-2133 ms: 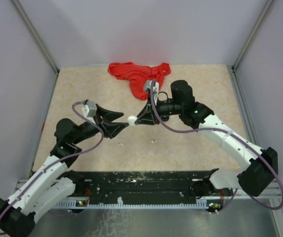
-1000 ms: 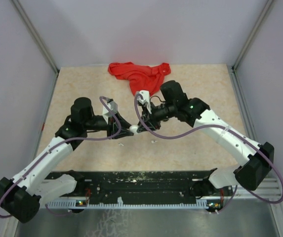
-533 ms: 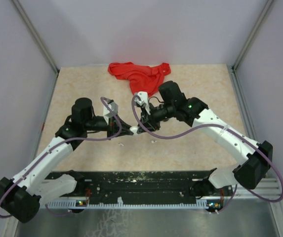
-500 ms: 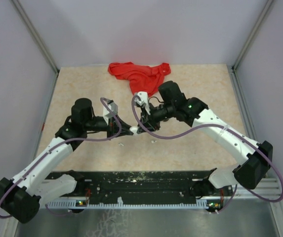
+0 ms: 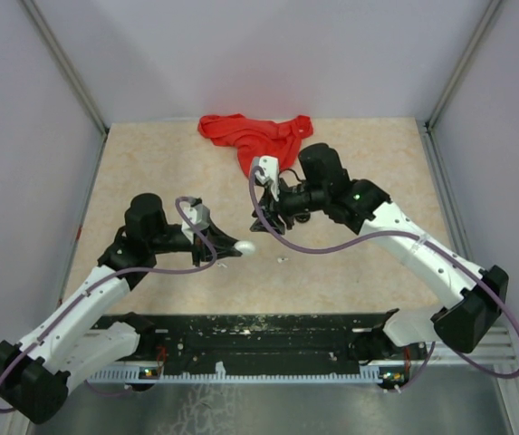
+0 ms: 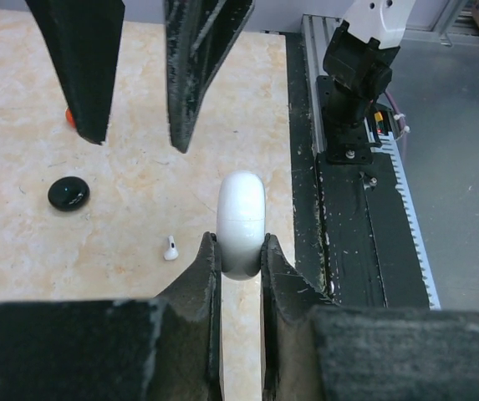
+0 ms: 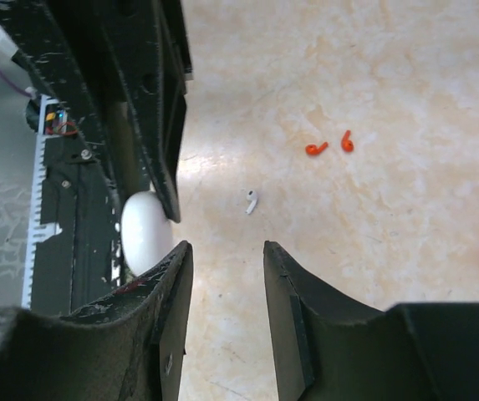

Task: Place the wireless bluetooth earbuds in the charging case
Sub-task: Pick up the charging case at the center of the board, then open the charging case.

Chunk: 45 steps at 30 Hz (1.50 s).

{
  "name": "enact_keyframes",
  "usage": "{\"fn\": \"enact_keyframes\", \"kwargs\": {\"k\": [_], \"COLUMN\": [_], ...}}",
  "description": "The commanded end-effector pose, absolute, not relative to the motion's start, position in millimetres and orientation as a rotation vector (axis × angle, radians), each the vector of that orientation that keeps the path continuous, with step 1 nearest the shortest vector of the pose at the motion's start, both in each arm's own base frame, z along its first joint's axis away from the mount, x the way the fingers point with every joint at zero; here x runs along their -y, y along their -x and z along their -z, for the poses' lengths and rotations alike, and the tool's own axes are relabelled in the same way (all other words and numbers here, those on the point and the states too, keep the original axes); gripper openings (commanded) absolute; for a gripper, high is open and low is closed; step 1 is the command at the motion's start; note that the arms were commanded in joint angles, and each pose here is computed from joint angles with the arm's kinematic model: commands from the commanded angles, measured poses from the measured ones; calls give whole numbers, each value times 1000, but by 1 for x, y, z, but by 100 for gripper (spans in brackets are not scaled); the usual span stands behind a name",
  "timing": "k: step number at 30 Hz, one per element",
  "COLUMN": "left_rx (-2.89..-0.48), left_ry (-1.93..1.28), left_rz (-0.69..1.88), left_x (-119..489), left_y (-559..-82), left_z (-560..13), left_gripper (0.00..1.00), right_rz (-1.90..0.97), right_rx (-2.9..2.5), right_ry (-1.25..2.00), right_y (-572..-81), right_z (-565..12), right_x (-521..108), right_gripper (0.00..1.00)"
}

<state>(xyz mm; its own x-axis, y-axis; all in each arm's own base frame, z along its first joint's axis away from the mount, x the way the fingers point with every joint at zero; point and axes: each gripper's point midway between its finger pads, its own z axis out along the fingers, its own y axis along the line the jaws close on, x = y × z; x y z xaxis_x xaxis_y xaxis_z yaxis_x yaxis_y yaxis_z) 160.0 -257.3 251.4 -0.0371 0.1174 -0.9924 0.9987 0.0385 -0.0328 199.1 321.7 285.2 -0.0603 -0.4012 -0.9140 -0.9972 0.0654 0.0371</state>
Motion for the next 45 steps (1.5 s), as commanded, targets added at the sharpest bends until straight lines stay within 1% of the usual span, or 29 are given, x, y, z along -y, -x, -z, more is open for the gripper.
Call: {"fn": "enact_keyframes", "kwargs": {"k": [1, 4, 6, 8, 10, 13, 28, 45], "left_rx": [-1264, -1315, -1340, -1355, -1353, -1344, -1300, -1250], "left_ry": [-1273, -1208, -1174, -1145, -1130, -1098, -1073, -1181], "left_rz": [1150, 1116, 1106, 1108, 1117, 1129, 1160, 1219], "left_x": [258, 258, 258, 259, 259, 260, 261, 261], "left_y": [-155, -167, -172, -175, -176, -176, -171, -152], "left_z": [-260, -260, -261, -263, -266, -271, -277, -276], "left_gripper": [1, 1, 1, 1, 1, 1, 1, 1], "right_rz": [-925, -944, -962, -990, -1007, -1057, -1130, -1030], "right_rx": [-1514, -1488, -1441, -1398, -1370, -1342, -1377, -1460], "right_ry": [1338, 1315, 1319, 1319, 1314, 1326, 1356, 1276], "right_y": [-214, -210, -202, -194, -189, -182, -180, -205], "right_z": [-310, -317, -320, -321, -319, -318, -300, -299], "right_x": [-319, -317, -315, -314, -314, -316, -333, -323], "right_gripper": [40, 40, 43, 53, 60, 64, 65, 64]}}
